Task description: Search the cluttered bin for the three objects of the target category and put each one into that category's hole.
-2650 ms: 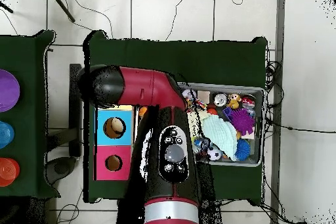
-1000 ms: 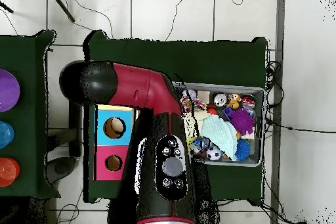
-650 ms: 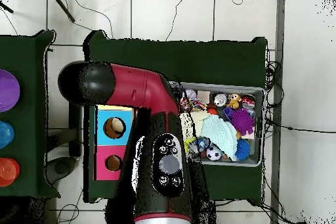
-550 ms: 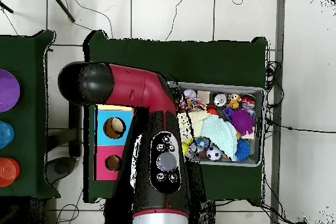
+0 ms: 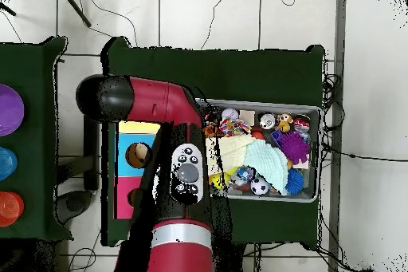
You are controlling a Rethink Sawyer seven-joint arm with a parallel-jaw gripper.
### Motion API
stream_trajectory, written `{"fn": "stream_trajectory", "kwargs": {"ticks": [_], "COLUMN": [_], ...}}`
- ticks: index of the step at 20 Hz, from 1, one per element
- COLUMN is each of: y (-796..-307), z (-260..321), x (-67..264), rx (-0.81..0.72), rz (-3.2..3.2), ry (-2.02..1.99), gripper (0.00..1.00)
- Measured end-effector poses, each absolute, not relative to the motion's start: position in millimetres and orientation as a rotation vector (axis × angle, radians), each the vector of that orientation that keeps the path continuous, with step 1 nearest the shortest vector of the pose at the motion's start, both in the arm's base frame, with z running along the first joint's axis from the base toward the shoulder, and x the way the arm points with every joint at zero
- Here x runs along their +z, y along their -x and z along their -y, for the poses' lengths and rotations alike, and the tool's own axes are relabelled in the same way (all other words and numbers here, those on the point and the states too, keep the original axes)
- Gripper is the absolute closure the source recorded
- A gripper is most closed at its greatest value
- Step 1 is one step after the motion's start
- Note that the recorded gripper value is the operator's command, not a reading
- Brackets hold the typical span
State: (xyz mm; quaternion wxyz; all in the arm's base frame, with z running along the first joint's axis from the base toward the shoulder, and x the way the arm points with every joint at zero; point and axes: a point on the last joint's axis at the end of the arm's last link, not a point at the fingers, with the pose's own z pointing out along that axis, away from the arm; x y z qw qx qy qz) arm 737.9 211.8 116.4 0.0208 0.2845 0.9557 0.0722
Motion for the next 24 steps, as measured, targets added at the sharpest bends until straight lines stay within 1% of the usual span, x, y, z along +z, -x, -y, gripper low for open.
{"fn": "stream_trajectory", "kwargs": {"ticks": [4, 5, 13, 24], "y": [-737.9, -737.8, -738.3, -748.4], "z": [-212.9, -213.0, -212.9, -214.3], "x": [106.0, 99.4, 92.9, 96.5], "rx": [0.204, 0.191, 0.188, 0.198], "rz": [-2.969, -2.967, -2.956, -2.937], "ry": [-0.876, -0.872, -0.87, -0.859], "gripper": [0.0, 1.0, 1.0, 1.0]}}
